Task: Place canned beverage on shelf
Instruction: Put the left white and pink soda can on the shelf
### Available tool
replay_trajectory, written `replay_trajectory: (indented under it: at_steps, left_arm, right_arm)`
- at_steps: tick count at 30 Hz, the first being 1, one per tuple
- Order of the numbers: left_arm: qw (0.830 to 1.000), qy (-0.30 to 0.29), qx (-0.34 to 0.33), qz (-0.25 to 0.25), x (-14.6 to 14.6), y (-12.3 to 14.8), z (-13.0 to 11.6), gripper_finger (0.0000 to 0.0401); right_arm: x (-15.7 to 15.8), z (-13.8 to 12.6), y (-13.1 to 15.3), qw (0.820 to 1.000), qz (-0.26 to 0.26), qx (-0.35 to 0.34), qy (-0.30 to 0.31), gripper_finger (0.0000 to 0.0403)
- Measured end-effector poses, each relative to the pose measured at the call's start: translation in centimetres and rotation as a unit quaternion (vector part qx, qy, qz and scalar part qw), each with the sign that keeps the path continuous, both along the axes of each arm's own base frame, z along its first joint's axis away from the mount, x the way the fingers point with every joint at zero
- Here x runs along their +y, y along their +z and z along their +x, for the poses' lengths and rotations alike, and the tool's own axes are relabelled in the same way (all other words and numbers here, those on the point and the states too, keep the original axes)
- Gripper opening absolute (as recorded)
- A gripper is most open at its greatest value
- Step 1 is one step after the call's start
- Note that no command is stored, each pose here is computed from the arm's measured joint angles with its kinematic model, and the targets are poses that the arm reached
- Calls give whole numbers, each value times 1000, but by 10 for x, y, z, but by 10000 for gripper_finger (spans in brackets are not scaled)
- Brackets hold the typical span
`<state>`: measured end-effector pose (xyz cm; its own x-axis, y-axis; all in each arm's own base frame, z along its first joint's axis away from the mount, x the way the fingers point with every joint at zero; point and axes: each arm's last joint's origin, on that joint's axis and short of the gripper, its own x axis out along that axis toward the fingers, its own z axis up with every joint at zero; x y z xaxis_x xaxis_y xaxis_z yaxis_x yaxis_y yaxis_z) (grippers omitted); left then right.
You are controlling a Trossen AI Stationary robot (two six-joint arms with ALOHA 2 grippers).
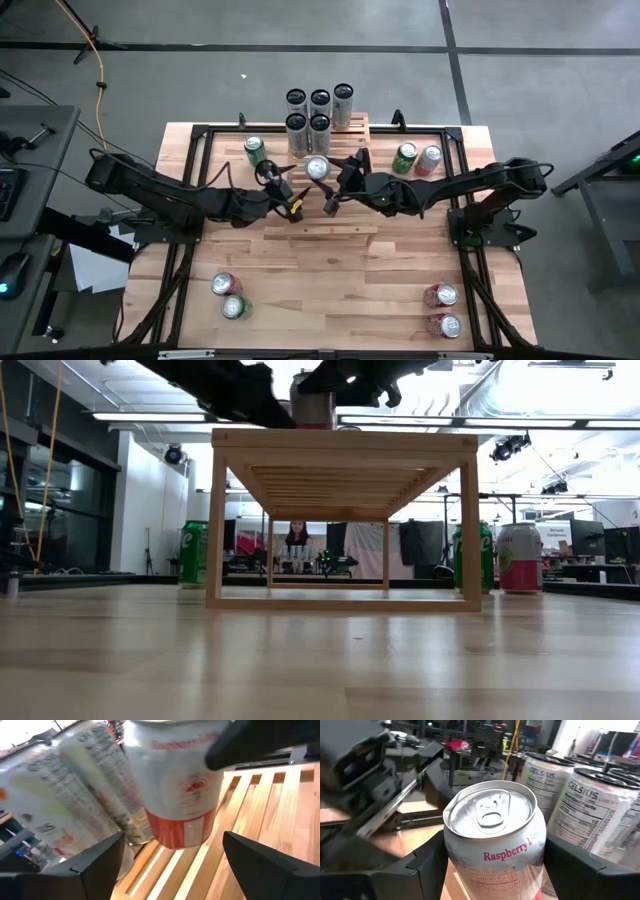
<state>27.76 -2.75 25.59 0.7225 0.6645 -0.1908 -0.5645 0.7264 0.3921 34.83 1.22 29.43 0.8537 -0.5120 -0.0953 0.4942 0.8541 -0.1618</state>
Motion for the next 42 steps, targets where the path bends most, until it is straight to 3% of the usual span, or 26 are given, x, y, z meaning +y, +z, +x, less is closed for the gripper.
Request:
replay_trajectory:
  at_steps: [5, 9, 14, 16, 22, 25, 29, 34, 42]
  left_arm:
    - [1000, -5, -2, -25, 2, 22, -32, 326]
    - [995, -53, -24, -77, 2, 40, -61, 325]
    - [979, -155, -44, -125, 0, 48, -93, 326]
    - [971, -190, -57, -133, -1, 47, -103, 325]
    - [959, -237, -83, -133, 1, 47, -126, 325]
    - [954, -255, -92, -130, 2, 46, -130, 326]
    - [952, -260, -96, -127, 2, 47, -132, 326]
    - [952, -260, -97, -127, 2, 47, -132, 324]
    - [954, -256, -85, -130, 2, 44, -133, 324]
  right_arm:
    - [1, -5, 5, 1000, -6, 13, 23, 264]
    - [-9, -8, 11, 994, -2, 12, 105, 264]
    - [-28, -9, 12, 957, 27, 18, 287, 264]
    - [-37, -9, 11, 942, 42, 13, 334, 264]
    - [-64, -14, 13, 916, 62, -4, 396, 264]
    - [-71, -13, 21, 892, 78, -13, 446, 264]
    - [-76, -5, 26, 875, 92, -4, 475, 264]
    - [-85, 17, 26, 879, 107, 24, 464, 264]
    - [-100, 41, 20, 919, 107, 88, 370, 264]
